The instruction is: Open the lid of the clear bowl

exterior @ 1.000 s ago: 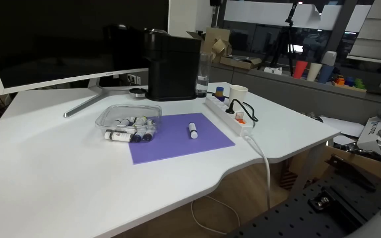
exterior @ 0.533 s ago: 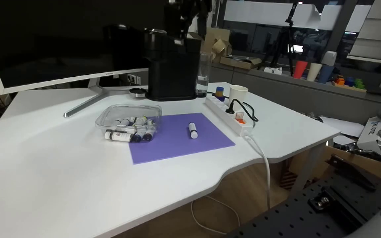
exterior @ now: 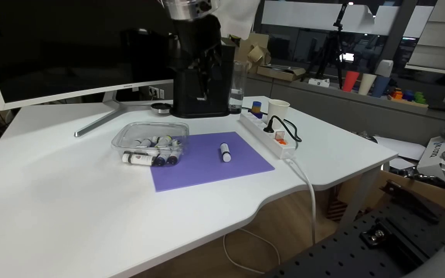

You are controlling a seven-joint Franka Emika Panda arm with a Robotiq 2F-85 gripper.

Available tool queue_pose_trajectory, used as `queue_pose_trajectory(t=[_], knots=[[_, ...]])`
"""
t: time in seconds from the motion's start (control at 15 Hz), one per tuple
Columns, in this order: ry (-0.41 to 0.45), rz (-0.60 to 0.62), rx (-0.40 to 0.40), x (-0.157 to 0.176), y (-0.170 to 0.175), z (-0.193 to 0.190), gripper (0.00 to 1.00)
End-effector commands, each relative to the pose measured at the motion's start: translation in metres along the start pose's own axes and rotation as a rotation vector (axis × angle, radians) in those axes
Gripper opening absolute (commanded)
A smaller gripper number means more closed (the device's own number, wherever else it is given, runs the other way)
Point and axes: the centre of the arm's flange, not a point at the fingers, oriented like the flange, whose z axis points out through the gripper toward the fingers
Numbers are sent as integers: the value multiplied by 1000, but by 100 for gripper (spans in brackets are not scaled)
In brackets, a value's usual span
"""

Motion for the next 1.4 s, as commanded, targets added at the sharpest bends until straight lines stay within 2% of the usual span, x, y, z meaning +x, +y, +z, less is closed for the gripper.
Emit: queue_pose_trajectory(t=[0.0, 0.07, 0.33, 0.73, 0.87, 1.0, 1.33], knots=[[-68, -56, 7, 22, -9, 33, 100], [-38, -44, 15, 5, -9, 18, 100], [-45, -55, 28, 7, -14, 25, 100], [-57, -37, -196, 11, -42, 38, 100], [-61, -24, -239, 15, -53, 43, 100], [-67, -7, -256, 18, -64, 50, 100], [-84, 123, -227, 29, -85, 70, 100]])
